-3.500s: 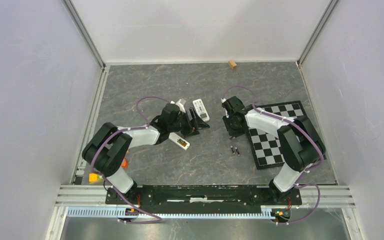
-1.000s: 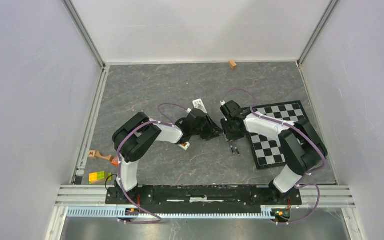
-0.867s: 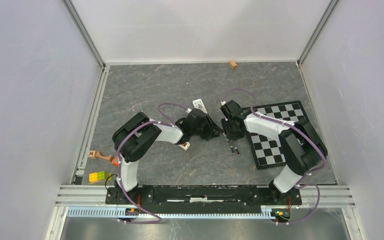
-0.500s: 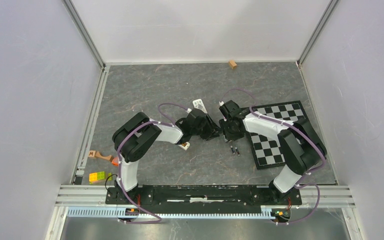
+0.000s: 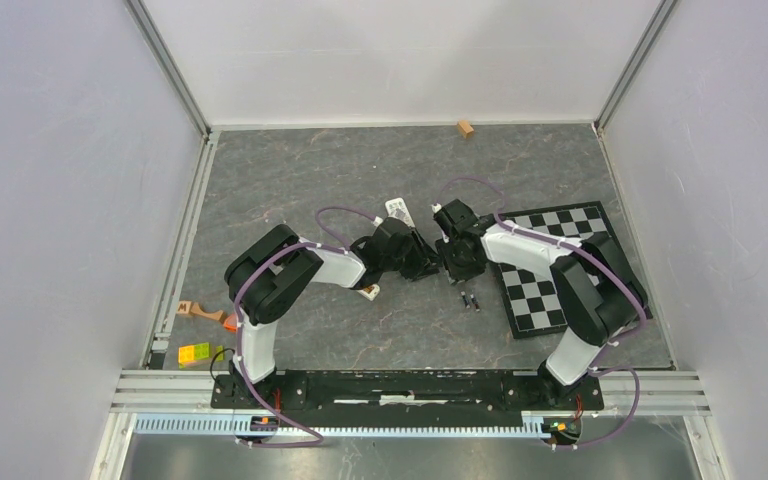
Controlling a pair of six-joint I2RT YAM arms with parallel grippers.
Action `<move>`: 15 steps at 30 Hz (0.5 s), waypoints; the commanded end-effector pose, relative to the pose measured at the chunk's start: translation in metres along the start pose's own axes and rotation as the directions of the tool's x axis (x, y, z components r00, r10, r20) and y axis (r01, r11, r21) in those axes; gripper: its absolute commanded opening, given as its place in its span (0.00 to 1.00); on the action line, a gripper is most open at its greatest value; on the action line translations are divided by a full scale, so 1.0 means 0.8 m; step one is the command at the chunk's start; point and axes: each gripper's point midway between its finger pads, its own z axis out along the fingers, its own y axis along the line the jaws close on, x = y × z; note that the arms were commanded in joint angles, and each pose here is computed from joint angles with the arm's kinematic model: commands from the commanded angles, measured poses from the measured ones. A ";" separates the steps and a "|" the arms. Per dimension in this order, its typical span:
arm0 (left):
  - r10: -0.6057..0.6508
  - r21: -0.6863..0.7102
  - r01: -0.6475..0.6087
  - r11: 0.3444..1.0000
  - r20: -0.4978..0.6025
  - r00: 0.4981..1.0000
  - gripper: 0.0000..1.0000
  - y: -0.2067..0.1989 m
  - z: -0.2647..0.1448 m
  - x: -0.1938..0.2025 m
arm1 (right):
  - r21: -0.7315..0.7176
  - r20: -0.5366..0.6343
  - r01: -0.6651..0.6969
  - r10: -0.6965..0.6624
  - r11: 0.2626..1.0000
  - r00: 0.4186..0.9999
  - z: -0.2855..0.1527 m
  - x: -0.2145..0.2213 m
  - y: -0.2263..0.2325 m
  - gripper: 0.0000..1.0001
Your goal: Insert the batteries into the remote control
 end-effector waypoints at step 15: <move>0.020 -0.064 -0.019 0.998 0.014 1.000 0.45 0.026 -0.004 0.001 | 0.052 -0.096 0.038 -0.033 0.998 0.995 0.035 0.033 -0.010 0.38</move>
